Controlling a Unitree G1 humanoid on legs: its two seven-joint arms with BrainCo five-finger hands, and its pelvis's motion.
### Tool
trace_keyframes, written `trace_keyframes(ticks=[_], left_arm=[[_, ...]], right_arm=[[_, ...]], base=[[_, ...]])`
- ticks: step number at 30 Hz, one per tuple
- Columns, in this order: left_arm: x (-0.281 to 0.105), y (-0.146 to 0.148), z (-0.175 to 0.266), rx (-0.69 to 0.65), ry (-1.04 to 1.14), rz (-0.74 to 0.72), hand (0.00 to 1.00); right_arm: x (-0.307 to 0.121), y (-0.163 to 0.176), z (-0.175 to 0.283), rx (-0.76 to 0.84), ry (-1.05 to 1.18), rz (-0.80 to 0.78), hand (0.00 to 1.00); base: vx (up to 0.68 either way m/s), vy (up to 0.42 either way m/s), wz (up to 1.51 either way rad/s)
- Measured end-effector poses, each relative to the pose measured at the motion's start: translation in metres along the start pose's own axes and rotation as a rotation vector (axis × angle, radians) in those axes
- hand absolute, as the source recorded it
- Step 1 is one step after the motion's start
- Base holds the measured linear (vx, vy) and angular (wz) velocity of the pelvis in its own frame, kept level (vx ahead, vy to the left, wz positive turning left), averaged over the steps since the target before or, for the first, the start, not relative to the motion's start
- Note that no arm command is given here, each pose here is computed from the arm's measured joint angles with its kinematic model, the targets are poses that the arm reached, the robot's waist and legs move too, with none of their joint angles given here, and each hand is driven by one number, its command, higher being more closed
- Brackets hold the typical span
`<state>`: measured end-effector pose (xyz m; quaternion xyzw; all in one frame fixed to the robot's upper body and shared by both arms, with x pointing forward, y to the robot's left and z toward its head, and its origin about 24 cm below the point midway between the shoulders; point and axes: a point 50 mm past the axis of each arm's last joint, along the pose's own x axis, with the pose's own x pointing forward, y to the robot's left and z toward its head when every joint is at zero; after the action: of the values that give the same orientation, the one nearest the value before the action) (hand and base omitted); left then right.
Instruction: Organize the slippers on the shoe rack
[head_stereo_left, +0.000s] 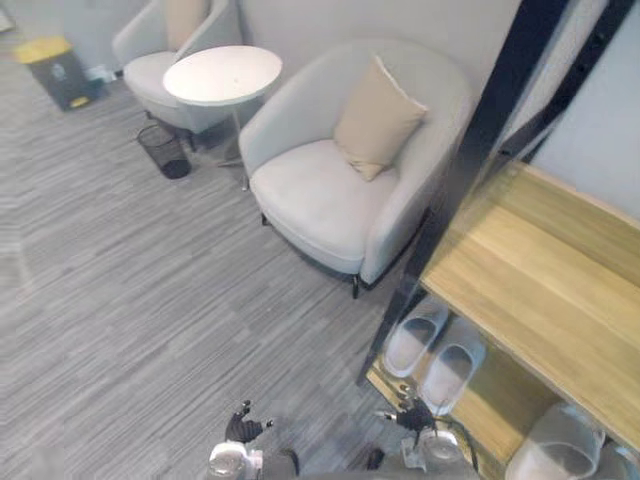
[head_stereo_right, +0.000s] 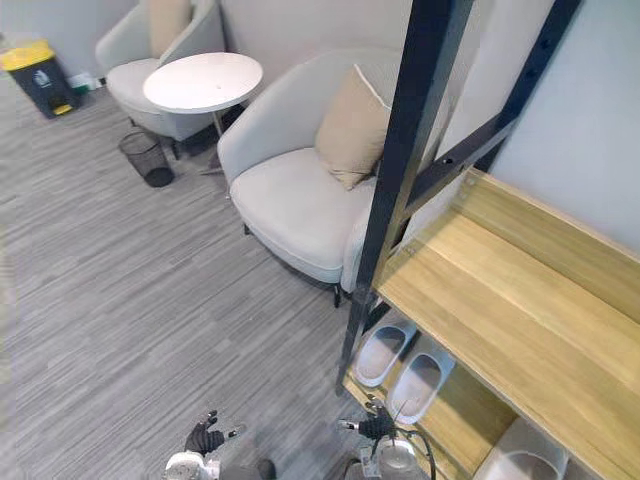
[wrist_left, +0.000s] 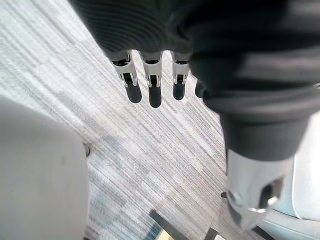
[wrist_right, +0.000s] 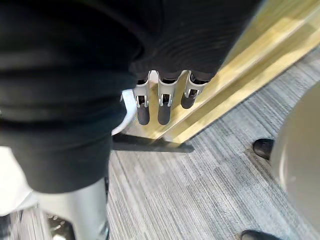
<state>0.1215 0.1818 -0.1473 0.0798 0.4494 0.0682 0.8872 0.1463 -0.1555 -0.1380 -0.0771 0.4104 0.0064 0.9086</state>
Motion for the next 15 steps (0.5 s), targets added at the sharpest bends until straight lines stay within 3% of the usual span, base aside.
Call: trace_keyframes(ticks=[11,15], left_arm=[[0.001,0.002,-0.001,0.045,0.01,0.011,0.0],[0.003,-0.002,0.003,0.056,0.003,-0.003,0.0]], right_arm=[[-0.004,0.013,-0.007,-0.038,0.014,0.066,0.0],[-0.004,0.015,-0.005,-0.048,0.003,0.077,0.0]], base=[[-0.05,0.024,0.07],[-0.16,-0.007,0.72]])
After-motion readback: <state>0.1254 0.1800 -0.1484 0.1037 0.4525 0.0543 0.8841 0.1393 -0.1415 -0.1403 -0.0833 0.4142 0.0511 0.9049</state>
